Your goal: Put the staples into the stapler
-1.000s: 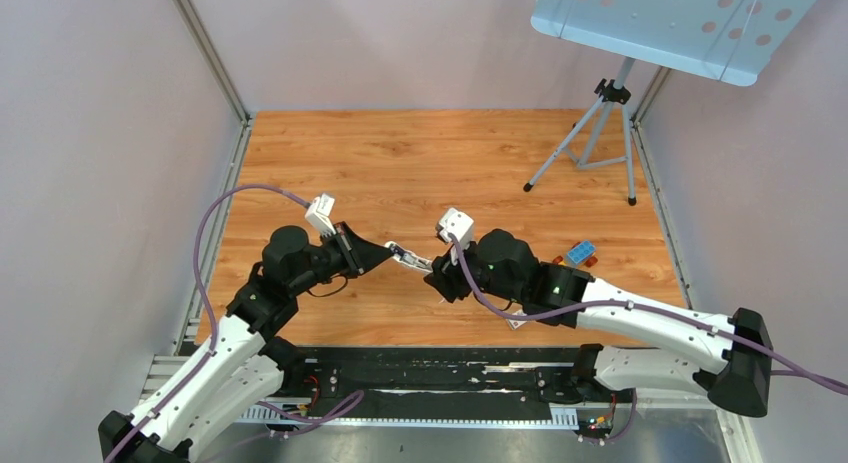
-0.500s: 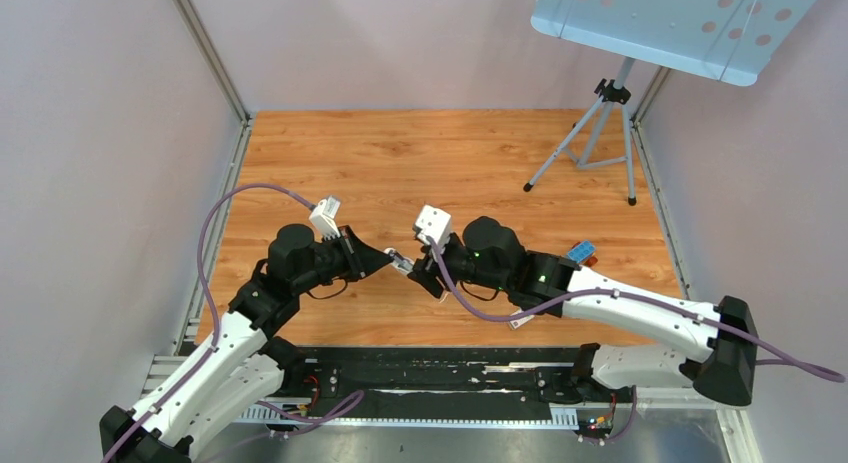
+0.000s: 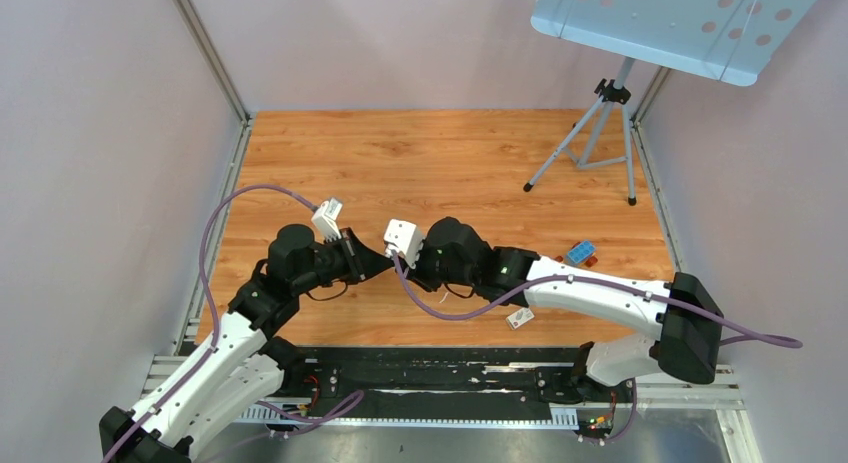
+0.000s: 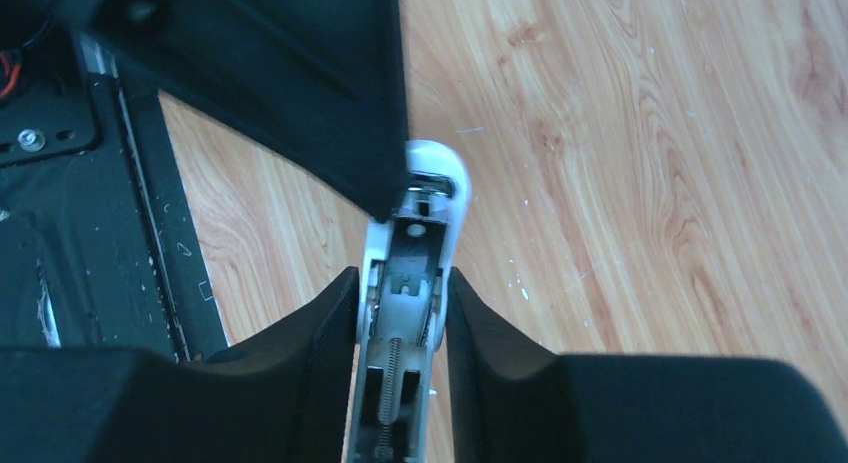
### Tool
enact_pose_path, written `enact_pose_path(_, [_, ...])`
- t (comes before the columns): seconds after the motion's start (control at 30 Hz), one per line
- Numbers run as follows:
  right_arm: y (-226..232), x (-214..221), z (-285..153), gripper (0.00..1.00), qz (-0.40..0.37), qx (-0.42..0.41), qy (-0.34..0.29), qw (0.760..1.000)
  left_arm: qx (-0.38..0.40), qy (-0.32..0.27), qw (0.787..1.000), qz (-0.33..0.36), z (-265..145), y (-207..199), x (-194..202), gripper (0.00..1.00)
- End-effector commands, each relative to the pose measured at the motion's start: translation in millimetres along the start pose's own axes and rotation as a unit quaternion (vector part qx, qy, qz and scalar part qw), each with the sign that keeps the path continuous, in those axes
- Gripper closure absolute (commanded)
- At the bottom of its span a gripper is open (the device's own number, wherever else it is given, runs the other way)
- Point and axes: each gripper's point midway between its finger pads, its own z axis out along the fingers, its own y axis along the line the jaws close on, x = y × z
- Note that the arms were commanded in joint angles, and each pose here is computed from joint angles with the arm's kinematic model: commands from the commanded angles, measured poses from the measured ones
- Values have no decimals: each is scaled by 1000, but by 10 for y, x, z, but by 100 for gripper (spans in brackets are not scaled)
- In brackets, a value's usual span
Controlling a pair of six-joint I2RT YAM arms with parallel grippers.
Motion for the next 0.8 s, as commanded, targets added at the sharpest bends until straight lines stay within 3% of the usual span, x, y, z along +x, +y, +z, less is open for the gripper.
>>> enact_pose_path(0.0, [31, -109, 18, 74, -22, -7, -9, 1000, 21, -10, 1000, -1, -35, -127, -66, 100])
enact_pose_path(0.23, [18, -97, -37, 97, -45, -5, -21, 999, 1, -11, 1000, -1, -23, -37, -57, 98])
enact_pose_path(0.43, [-97, 14, -181, 98, -94, 8, -11, 995, -62, -24, 998, 20, -98, 135, -132, 37])
enact_pose_path(0.67, [-535, 87, -378, 95, -121, 45, 3, 992, -183, -15, 983, 25, -191, 691, 2, 4])
enact_pose_path(0.77, [-768, 220, -395, 95, -156, 55, 25, 986, -213, -2, 977, 17, -220, 852, 101, 0])
